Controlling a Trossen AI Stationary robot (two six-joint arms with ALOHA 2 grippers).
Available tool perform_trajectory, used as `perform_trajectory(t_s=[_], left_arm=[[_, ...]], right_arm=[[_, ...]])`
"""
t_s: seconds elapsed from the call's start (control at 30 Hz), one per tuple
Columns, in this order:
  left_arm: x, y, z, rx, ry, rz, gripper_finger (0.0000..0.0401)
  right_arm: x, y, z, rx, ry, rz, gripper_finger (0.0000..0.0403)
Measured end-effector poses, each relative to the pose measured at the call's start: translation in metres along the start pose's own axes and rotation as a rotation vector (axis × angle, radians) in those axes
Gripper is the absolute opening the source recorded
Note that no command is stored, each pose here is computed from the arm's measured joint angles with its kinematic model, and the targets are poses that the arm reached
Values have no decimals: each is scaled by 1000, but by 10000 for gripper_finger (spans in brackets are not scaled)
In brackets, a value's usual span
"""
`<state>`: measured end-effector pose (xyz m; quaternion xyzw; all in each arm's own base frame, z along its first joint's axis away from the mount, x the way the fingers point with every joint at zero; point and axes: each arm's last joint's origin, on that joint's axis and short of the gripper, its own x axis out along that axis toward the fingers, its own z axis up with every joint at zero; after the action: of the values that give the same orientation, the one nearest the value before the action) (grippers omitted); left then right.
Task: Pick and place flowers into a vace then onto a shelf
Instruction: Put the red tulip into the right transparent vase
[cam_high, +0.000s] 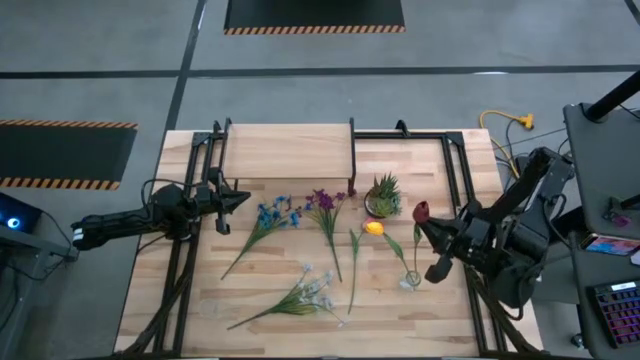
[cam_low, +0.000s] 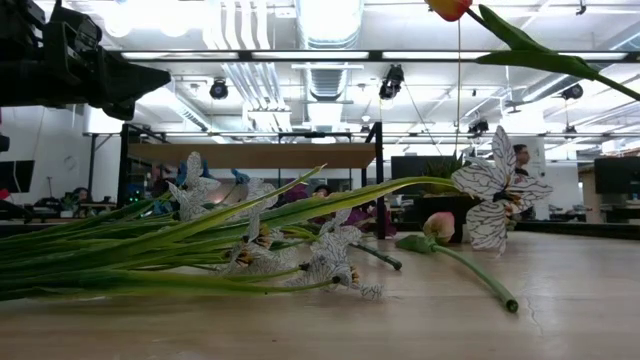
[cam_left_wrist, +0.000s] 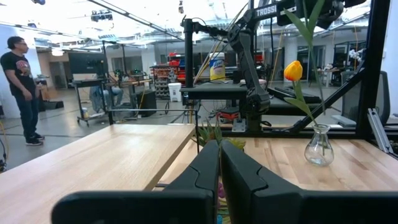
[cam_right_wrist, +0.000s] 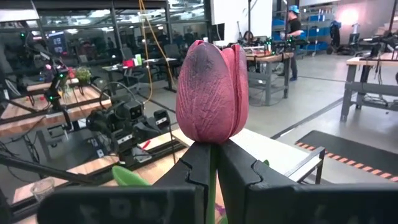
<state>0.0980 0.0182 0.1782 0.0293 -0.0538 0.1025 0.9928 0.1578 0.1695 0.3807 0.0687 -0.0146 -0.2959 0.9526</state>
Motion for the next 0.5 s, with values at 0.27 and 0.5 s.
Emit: perform_trajectory(t_s=[0.27,0.5], left_arm=[[0,0,0,0,0,0,0],[0,0,0,0,0,0,0]], right_arm=[[0,12,-14,-86,0,-2,13],[-1,24,-29,-122,-14,-12,13]])
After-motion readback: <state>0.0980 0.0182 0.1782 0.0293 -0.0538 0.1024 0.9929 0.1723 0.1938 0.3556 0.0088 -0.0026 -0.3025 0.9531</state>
